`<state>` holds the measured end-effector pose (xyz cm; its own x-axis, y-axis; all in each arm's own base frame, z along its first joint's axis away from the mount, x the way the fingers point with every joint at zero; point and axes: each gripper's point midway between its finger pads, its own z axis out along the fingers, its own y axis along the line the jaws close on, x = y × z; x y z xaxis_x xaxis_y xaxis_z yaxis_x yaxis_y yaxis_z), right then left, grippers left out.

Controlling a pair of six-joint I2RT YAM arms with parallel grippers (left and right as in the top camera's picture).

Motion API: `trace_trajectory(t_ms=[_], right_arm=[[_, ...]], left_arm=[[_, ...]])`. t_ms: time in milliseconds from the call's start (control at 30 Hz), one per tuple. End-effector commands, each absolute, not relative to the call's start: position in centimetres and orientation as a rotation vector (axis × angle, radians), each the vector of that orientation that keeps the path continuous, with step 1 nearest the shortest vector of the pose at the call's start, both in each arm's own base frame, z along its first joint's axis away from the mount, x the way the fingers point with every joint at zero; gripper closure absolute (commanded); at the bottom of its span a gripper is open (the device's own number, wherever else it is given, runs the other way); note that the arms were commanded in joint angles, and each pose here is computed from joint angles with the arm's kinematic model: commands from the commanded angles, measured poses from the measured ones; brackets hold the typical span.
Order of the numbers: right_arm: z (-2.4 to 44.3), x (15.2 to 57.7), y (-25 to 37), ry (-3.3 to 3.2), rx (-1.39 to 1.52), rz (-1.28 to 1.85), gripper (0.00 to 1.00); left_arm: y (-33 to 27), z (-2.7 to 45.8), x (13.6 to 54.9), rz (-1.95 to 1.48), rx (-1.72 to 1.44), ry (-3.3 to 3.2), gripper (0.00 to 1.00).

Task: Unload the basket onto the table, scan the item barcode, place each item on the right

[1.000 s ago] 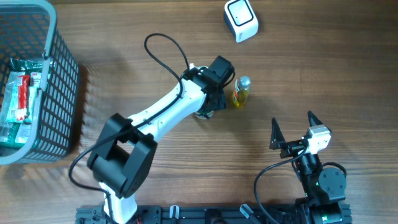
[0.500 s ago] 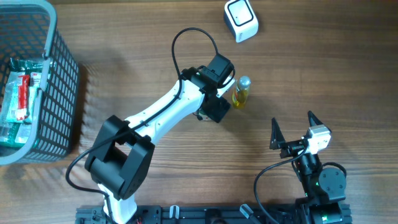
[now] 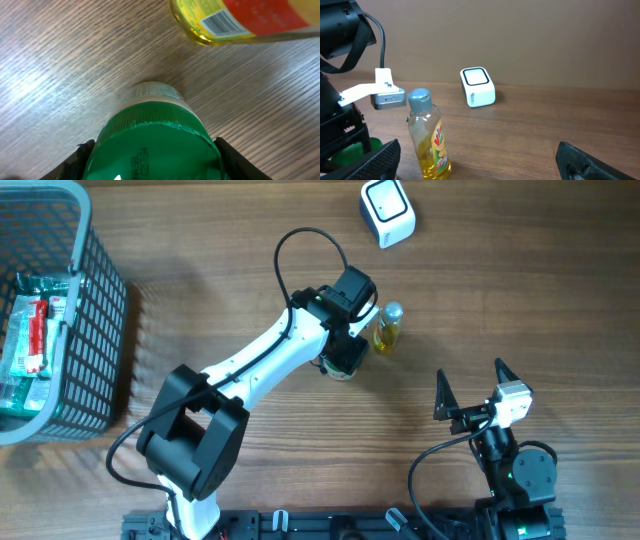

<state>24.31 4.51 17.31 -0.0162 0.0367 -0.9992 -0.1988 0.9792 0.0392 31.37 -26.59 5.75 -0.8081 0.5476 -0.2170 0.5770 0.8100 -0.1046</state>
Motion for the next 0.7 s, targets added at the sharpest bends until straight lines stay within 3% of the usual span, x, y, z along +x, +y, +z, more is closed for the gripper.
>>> trace_trajectory(t_ms=[0, 533, 667], right_arm=[[17.4, 24.3, 4.5, 1.570, -0.139, 0.181, 0.00], [17.4, 24.3, 4.5, 1.570, -0.139, 0.180, 0.00], [17.4, 24.3, 4.5, 1.570, -0.139, 0.181, 0.00]], left_arm=[[-27.4, 5.4, 30.5, -0.362, 0.712, 2.912, 0.47], [-28.8, 5.7, 30.6, -0.408, 0.619, 2.905, 0.44], [-28.8, 6.3, 30.8, -0.416, 0.616, 2.890, 0.32]])
